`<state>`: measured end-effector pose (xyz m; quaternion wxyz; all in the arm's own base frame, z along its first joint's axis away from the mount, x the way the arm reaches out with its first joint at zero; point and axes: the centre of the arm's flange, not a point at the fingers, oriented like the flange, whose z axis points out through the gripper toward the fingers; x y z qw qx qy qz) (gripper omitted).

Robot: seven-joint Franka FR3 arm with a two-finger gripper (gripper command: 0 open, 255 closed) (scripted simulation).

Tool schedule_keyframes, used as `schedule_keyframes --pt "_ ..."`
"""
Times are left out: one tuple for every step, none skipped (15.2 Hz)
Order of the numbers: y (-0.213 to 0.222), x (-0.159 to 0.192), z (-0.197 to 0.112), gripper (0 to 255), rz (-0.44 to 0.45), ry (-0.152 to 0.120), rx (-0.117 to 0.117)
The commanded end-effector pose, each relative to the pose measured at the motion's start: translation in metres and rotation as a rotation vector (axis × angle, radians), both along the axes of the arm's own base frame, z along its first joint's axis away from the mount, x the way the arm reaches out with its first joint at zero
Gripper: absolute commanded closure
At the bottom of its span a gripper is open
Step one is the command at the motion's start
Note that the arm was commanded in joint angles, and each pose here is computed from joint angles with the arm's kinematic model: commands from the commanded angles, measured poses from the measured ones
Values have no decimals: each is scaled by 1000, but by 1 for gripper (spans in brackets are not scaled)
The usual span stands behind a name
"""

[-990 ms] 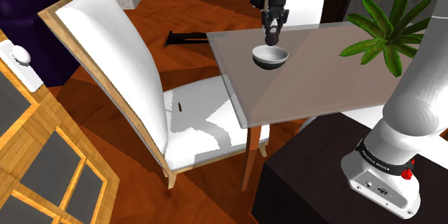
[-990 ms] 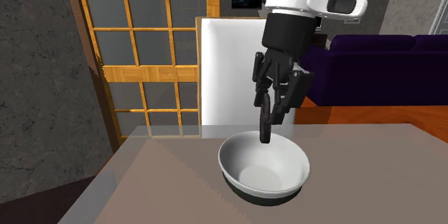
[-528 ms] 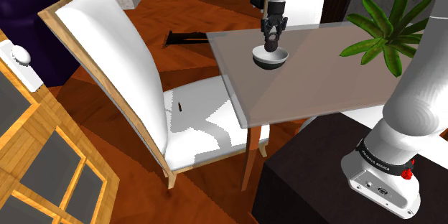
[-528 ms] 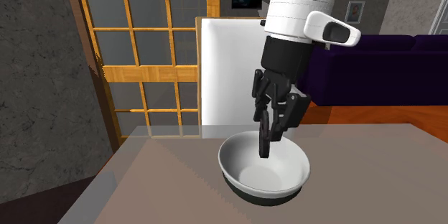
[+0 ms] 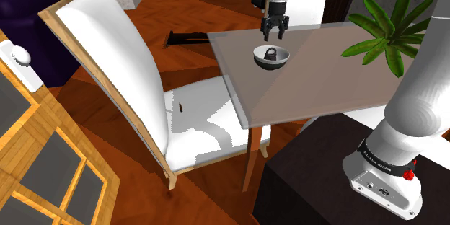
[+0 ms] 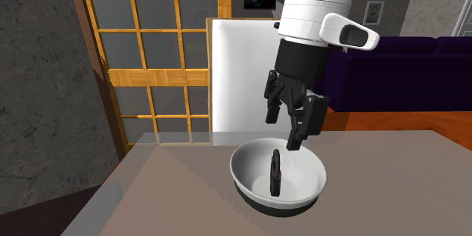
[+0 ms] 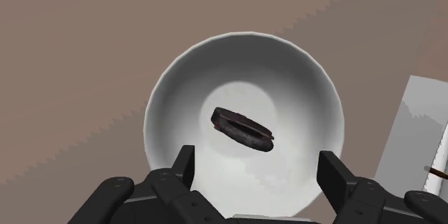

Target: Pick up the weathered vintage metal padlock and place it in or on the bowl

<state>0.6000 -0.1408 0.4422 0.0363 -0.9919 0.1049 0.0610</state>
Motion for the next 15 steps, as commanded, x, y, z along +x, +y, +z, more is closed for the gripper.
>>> schedule_keyframes --pt "0 0 0 0 0 0 0" --pt "0 0 0 0 0 0 0" --pt "0 0 0 0 0 0 0" --pt "0 0 0 0 0 0 0" --pt "-1 1 13 0 0 0 0" --pt "-2 3 26 0 0 0 0" --pt "-3 4 39 0 0 0 0" --pt "-4 6 49 0 0 0 0" --pt "-4 6 49 0 0 0 0" --pt "-4 6 49 0 0 0 0" --pt "-4 6 49 0 0 0 0" --pt "-4 6 49 0 0 0 0" --pt "-4 6 49 0 0 0 0" --pt "-4 6 49 0 0 0 0" --pt "-4 6 49 0 0 0 0"
